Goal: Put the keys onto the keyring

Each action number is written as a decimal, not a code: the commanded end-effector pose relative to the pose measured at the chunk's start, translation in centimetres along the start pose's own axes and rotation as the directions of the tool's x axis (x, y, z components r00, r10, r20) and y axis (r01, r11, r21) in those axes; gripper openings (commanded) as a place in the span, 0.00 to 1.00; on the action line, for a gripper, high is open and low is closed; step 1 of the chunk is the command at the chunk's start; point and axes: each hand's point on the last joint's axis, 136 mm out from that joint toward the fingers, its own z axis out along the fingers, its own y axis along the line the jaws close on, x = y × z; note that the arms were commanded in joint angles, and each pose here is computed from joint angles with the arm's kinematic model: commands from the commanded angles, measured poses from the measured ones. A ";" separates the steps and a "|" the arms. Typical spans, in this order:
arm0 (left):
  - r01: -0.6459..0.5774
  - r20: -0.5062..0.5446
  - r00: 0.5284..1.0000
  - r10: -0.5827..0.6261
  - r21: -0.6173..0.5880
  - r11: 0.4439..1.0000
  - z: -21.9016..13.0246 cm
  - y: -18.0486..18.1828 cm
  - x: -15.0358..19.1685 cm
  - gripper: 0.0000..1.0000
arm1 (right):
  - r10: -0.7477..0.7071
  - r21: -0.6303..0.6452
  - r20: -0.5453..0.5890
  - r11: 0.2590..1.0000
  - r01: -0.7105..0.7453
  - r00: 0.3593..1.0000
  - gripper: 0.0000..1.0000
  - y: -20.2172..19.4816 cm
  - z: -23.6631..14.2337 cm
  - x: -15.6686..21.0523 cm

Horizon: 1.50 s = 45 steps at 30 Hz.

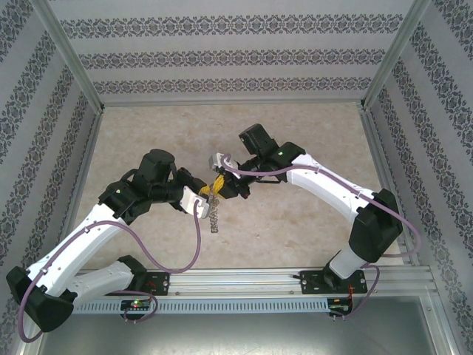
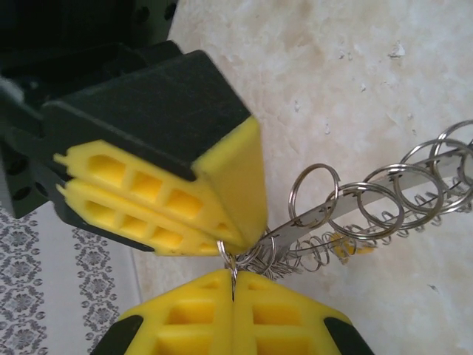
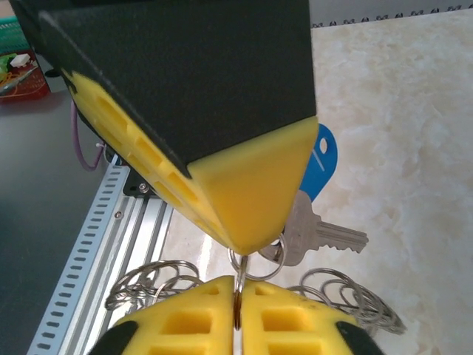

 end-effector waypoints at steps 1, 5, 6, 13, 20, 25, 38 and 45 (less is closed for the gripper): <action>-0.087 0.076 0.992 0.100 -0.159 0.983 -0.7 4.2 -2.4 0.00 | -0.065 -0.022 0.071 0.998 0.067 0.995 0.19 1.6 -1.3 -1.7; -0.118 0.053 0.990 0.127 -0.157 0.981 -0.3 4.2 -2.1 0.00 | -0.108 0.006 0.144 0.994 0.108 0.984 0.23 1.8 -3.7 -2.5; -0.118 0.056 0.990 0.128 -0.160 0.980 -0.3 4.2 -2.2 0.00 | -0.128 0.026 0.166 0.992 0.126 0.978 0.24 1.9 -4.4 -2.7; -0.188 0.057 0.976 0.209 -0.254 0.949 0.3 5.0 -2.5 0.00 | -0.172 0.098 0.251 0.984 0.151 0.953 0.34 2.2 -7.8 -3.5; -0.310 0.057 0.934 0.353 -0.361 0.880 0.8 5.8 -3.4 0.00 | 0.059 0.351 0.311 0.920 -0.172 0.949 0.47 -3.4 -10.2 -4.0; -0.478 -0.034 0.856 0.516 -0.433 0.764 1.5 6.4 -3.7 0.00 | 0.493 0.291 0.554 0.641 -0.710 0.671 0.43 -8.4 -12.5 -3.4; -0.602 -0.109 0.779 0.618 -0.407 0.687 3.2 8.0 -3.6 0.00 | 0.772 0.013 0.446 0.500 -0.866 0.452 0.55 -7.0 -10.0 -2.6; -0.616 -0.130 0.769 0.626 -0.414 0.670 3.3 8.7 -3.8 0.00 | 0.838 -0.044 0.363 0.452 -0.891 0.407 0.50 -6.1 -8.6 -1.8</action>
